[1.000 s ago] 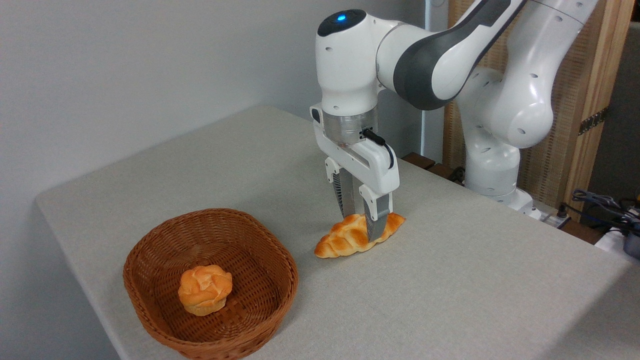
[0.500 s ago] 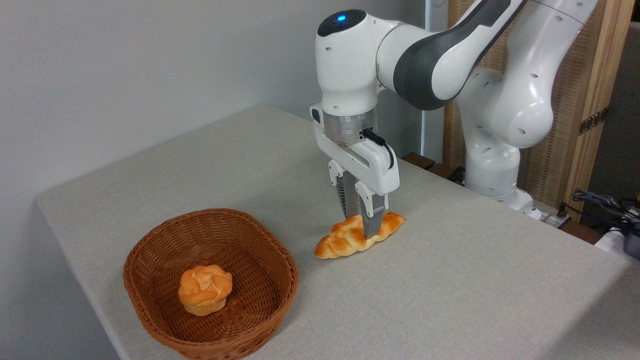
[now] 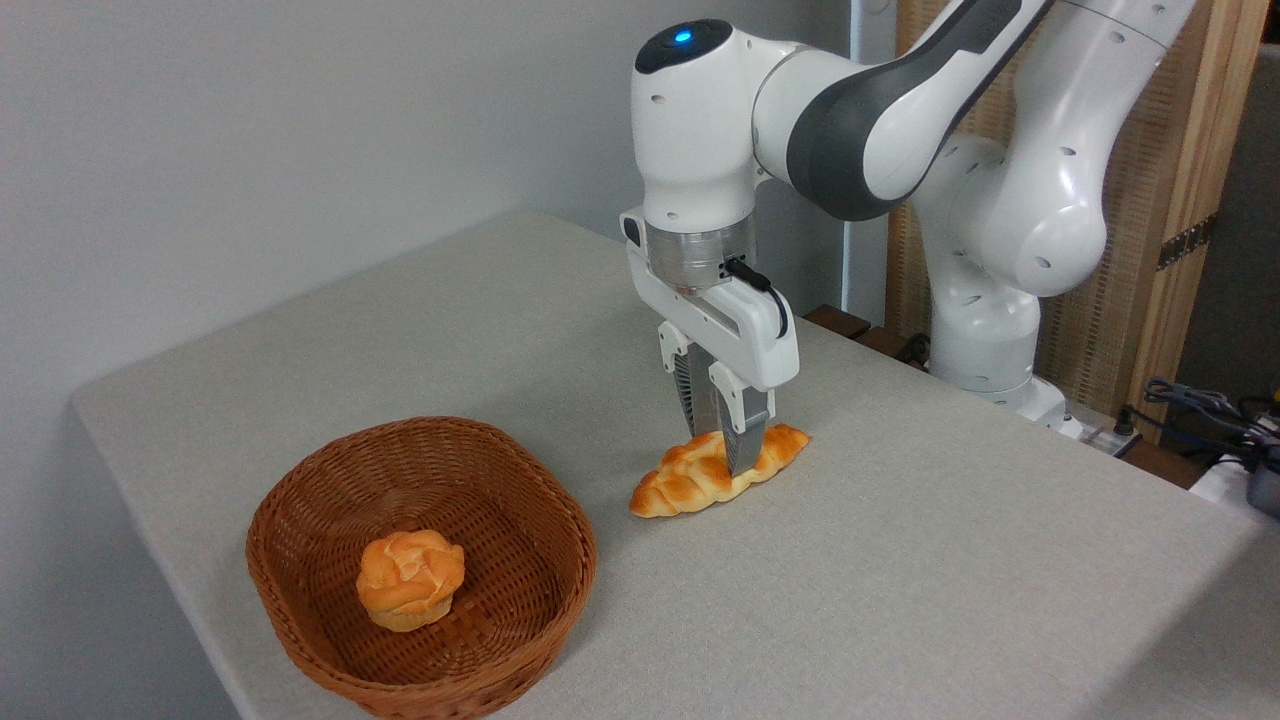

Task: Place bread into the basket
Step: 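Lift the braided loaf and carry it over the basket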

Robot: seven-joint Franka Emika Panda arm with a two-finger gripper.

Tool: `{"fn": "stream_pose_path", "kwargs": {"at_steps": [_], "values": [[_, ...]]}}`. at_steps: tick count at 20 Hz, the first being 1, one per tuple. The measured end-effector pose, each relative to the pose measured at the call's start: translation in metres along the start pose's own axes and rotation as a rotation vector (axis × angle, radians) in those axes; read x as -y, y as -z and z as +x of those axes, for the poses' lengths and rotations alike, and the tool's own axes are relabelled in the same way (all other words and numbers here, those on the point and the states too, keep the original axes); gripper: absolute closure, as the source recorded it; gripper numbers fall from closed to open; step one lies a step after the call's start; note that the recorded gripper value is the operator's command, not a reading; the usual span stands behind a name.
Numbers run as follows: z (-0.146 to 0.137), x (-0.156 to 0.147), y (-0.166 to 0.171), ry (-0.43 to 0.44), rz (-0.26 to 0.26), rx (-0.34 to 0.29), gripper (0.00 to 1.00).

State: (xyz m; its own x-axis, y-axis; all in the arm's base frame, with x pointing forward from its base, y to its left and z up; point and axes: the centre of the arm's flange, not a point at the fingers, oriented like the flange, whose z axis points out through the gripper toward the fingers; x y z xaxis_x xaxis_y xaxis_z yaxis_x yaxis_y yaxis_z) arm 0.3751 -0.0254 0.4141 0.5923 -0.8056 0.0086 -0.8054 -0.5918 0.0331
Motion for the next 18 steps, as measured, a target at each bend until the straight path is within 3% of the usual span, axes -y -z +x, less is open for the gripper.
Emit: {"fn": "stream_pose_path", "kwargs": {"at_steps": [7,14,18], "values": [[0.0,0.002,0.007,0.004,0.001,0.002,0.57],[0.012,0.025,0.064,0.037,0.06,-0.089,0.57],[0.028,0.037,0.092,0.044,0.052,-0.056,0.56]]}}
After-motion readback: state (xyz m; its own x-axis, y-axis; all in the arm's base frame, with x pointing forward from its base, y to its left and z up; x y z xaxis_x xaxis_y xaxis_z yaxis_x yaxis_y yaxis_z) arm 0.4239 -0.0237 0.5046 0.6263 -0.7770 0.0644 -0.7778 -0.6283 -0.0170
